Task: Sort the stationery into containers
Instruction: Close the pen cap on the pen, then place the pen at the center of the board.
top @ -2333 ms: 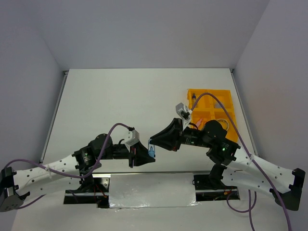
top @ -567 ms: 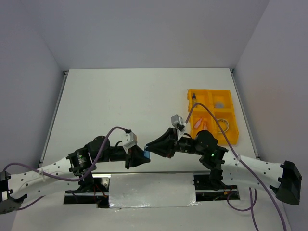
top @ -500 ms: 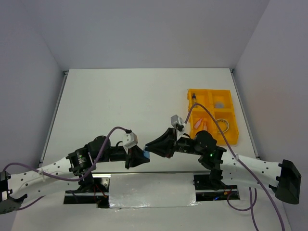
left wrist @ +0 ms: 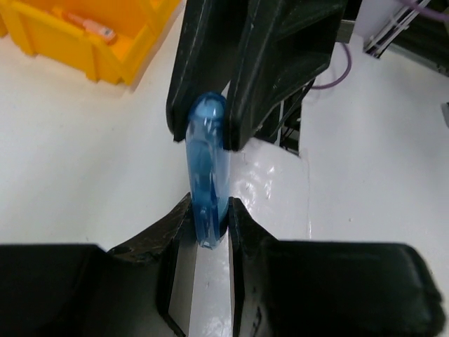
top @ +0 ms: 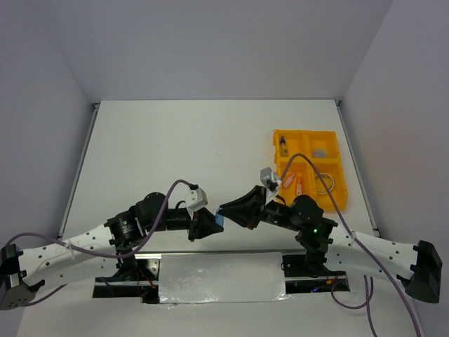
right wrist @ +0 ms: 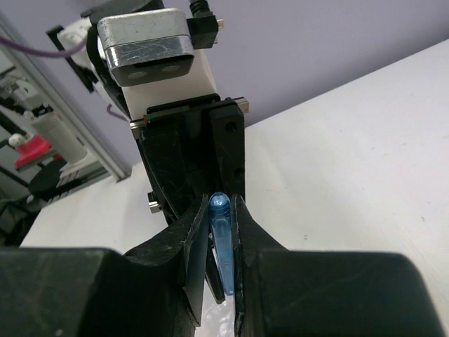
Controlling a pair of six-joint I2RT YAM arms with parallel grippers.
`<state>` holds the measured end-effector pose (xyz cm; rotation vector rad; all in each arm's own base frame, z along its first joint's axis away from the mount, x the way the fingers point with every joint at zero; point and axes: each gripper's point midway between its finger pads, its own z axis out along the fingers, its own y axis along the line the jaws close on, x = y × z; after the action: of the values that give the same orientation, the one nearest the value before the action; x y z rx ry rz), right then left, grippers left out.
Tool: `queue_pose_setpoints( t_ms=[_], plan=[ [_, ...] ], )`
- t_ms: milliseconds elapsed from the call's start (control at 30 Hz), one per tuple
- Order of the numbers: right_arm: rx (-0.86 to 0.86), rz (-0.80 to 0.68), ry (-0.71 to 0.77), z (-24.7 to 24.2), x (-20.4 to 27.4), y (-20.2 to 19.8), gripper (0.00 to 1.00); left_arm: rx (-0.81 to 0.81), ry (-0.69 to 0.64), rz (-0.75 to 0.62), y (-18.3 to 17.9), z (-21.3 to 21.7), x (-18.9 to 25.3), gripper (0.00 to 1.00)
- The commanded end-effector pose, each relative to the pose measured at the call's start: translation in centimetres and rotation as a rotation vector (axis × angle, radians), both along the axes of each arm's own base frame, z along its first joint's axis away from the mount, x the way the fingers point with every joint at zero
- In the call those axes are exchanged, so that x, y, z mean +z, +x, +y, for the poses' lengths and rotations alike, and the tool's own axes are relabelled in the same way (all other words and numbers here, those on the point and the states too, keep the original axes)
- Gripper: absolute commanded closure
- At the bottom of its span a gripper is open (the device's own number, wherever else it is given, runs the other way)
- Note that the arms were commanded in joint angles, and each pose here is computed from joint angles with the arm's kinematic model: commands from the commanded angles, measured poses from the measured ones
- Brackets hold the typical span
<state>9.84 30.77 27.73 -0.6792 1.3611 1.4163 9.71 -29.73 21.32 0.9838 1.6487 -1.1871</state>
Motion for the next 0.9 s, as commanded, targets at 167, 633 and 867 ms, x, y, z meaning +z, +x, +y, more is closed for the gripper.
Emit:
queue_pose_setpoints(
  t_ms=[167,633,867],
  plan=[
    [-0.053,0.101,-0.115,-2.2,-4.2,-0.6,1.0,0.081,-0.292,-0.14,2.6,-1.3,9.3,1.0],
    [-0.294,0.183,-0.092,-4.5,-3.8,3.0,1.0,0.15,-0.234,-0.063,4.4,-2.3,7.9,0.38],
    [-0.494,0.226,-0.13,-7.1,-4.3,5.6,1.0,0.277,-0.164,-0.016,6.4,-1.7,6.0,0.35]
  ],
)
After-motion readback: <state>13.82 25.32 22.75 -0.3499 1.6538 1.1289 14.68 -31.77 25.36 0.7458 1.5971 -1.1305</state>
